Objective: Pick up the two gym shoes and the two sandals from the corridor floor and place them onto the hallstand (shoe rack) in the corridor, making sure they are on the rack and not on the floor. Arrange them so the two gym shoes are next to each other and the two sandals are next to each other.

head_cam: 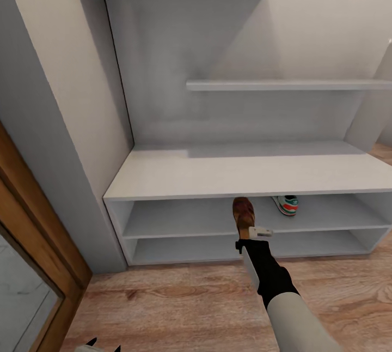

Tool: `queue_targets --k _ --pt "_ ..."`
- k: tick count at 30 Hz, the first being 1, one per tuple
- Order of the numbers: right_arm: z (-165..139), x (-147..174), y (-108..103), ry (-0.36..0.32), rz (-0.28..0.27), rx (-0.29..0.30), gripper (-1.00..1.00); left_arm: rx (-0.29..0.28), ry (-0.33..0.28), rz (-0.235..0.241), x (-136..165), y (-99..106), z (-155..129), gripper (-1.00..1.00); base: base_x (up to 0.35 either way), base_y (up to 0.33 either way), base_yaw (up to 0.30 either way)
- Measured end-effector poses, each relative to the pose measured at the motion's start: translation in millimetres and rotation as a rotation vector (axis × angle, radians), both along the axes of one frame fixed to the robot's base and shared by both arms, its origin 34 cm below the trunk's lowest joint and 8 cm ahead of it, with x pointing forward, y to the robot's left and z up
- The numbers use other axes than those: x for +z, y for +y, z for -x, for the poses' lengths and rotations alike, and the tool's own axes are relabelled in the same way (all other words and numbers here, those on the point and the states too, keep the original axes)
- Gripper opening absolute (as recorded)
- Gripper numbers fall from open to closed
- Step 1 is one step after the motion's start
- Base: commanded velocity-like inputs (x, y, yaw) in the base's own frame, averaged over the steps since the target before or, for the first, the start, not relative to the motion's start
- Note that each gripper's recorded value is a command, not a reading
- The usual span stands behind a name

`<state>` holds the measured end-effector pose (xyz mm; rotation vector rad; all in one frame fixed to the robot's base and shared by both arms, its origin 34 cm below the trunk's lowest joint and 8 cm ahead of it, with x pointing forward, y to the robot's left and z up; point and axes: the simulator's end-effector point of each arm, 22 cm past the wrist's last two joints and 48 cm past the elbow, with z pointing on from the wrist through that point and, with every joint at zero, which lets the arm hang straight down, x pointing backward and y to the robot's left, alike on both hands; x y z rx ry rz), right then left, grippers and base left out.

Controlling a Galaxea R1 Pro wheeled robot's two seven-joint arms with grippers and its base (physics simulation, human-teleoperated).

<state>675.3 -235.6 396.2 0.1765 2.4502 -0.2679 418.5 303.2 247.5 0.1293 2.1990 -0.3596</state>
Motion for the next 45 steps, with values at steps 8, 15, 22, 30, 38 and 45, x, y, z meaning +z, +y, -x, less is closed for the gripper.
queue_targets --k 8,15,22,30,38,45 --pt "-0.1 -0.3 0.0 0.000 0.000 0.000 -1.00 0.000 0.000 0.000 -0.2 0.0 0.0 1.00 0.054 0.000 0.000" --pt "0.0 -0.2 0.0 0.000 0.000 0.000 -1.00 0.000 -0.001 0.000 0.1 0.0 -0.1 1.00 0.105 0.030 0.000" --pt "-0.1 -0.3 -0.1 0.000 0.000 0.000 -1.00 -0.001 0.000 0.001 -0.2 -0.7 0.0 1.00 0.049 0.015 0.000" --pt "-0.1 -0.2 0.3 -0.001 -0.001 0.001 -1.00 -0.001 0.000 0.000 0.0 -0.2 0.0 1.00 0.230 0.000 0.000" --pt "-0.4 0.1 0.3 -0.002 0.001 0.001 -1.00 -0.001 0.000 0.000 -0.2 -0.6 0.1 1.00 0.066 0.000 0.000" --pt "-0.3 0.1 0.0 -0.002 0.000 0.000 -1.00 -0.001 0.000 0.000 -0.1 -0.2 0.1 1.00 0.221 0.000 0.000"
